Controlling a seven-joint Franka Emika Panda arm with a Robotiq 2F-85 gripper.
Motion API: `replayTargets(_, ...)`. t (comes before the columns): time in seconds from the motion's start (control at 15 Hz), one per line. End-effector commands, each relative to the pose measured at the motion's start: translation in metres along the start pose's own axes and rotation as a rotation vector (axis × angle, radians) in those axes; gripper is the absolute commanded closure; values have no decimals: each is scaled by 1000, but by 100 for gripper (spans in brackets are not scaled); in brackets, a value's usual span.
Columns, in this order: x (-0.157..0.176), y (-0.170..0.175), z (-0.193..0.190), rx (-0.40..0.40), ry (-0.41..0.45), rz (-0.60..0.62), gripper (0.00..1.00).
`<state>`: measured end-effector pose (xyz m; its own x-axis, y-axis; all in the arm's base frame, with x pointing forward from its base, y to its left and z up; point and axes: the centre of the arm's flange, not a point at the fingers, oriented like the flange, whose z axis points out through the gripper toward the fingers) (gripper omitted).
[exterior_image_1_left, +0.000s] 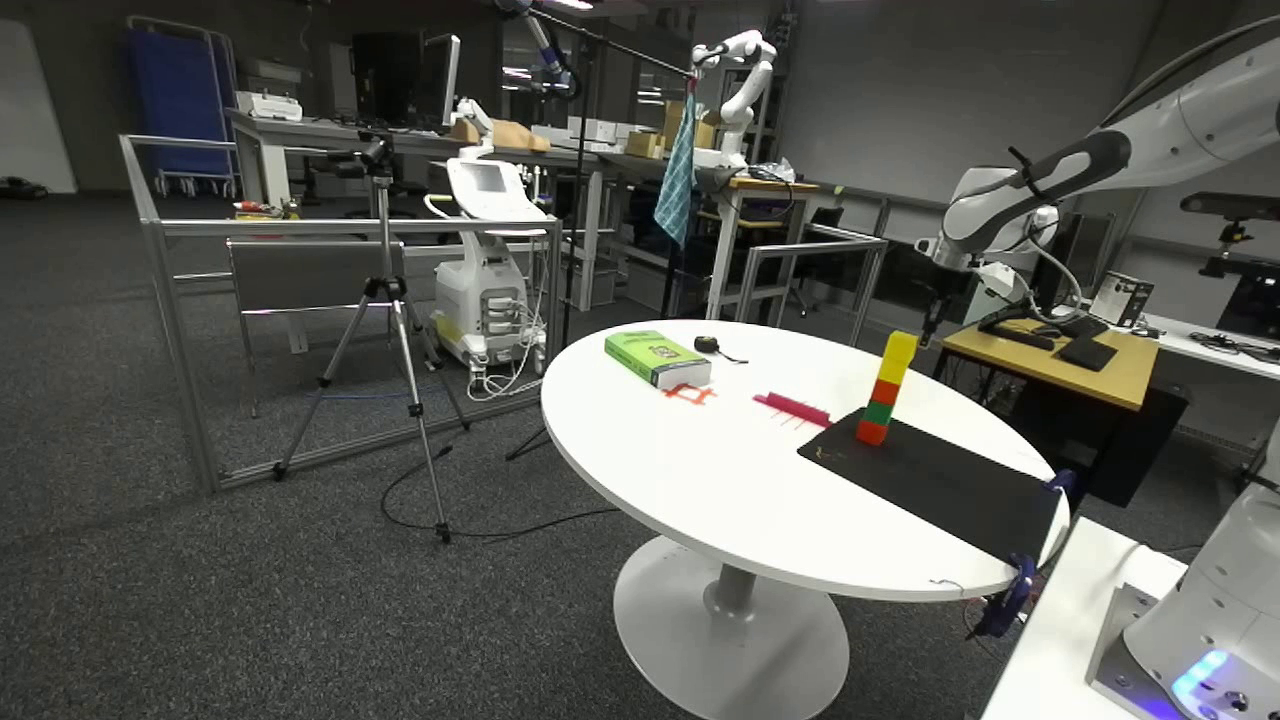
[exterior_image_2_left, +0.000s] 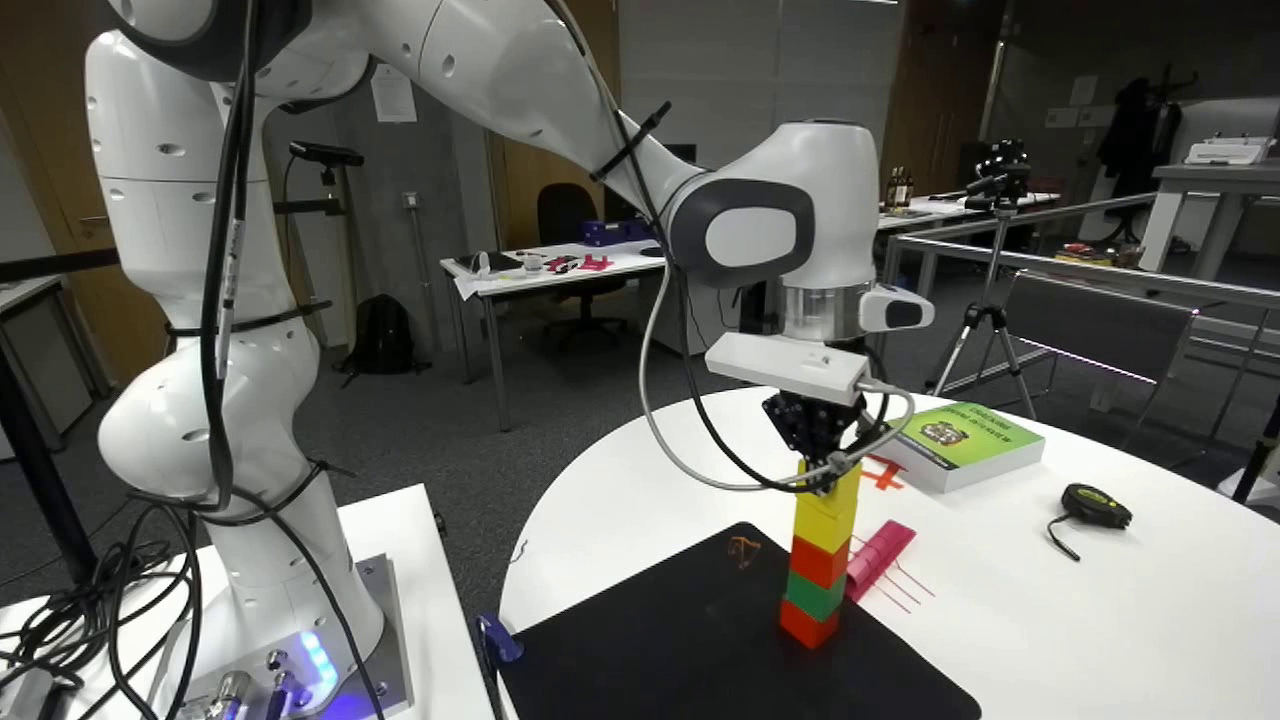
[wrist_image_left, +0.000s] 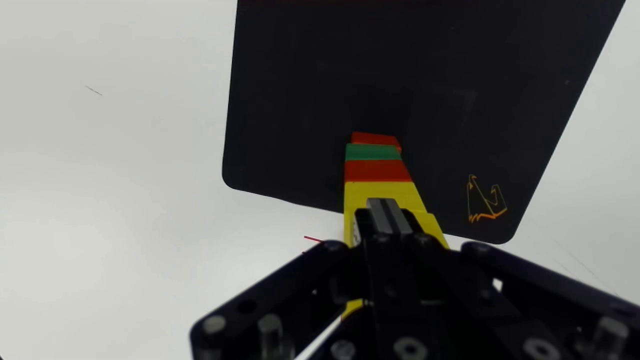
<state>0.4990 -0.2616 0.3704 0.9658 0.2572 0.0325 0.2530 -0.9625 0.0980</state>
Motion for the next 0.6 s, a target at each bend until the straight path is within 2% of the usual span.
replayTargets(0.0, 4, 7, -2, -22, 17, -38, 100)
replayTargets(0.53, 5, 11, -6, -26, 1, -125, 100)
